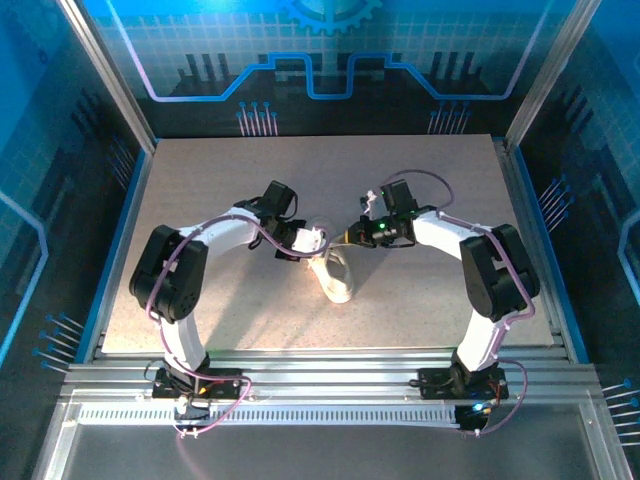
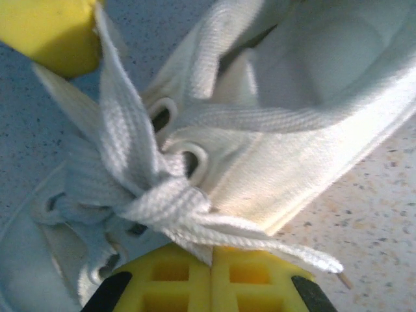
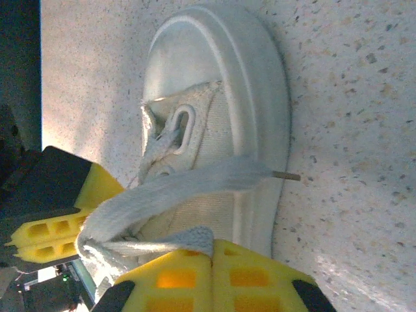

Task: Tie the shoes

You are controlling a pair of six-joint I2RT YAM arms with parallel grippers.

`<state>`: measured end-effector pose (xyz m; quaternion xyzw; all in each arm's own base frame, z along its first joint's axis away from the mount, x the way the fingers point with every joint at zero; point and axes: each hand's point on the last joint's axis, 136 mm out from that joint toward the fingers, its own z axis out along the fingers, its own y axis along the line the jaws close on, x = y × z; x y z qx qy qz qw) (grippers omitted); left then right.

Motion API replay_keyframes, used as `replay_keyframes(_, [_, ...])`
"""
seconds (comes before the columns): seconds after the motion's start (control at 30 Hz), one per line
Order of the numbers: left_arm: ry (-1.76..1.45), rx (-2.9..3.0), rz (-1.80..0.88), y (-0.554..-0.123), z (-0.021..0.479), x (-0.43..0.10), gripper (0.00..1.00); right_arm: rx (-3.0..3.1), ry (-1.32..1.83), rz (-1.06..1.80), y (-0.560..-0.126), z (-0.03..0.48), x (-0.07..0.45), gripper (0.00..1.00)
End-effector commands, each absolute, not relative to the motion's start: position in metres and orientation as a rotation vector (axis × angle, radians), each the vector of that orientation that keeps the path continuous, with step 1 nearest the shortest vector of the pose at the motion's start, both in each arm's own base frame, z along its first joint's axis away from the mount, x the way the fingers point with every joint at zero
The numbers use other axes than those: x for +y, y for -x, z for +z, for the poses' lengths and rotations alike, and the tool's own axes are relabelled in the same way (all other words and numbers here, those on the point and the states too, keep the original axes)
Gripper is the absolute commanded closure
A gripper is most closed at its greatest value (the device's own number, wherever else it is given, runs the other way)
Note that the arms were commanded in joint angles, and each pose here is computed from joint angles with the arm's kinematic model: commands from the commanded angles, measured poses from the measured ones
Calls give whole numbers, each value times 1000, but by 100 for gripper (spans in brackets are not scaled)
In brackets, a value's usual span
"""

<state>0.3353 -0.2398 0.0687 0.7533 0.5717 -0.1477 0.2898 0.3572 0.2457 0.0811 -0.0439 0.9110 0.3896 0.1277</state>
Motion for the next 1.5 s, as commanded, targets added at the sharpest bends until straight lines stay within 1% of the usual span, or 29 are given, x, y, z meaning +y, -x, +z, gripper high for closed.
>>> replay_keyframes(0.0, [-1980,1643,-456,-317,72,-229,100,2633,167,1068,-364,89,236,100])
replay_keyframes(0.5, [-1887,1893,-488,-306,51,-203,100,2742,242,891,-365,59,214,100])
replay_keyframes(0.9, [-1848,1977,-475,-304,34,-191,100,2839,228,776,-367,38,191,100])
replay_keyframes(1.27, [-1823,2032,-460,-299,25,-184,100,2894,234,691,-369,25,177,100])
replay_keyframes(1.47, [-1808,2068,-470,-295,24,-180,100,2884,198,723,-374,26,173,100])
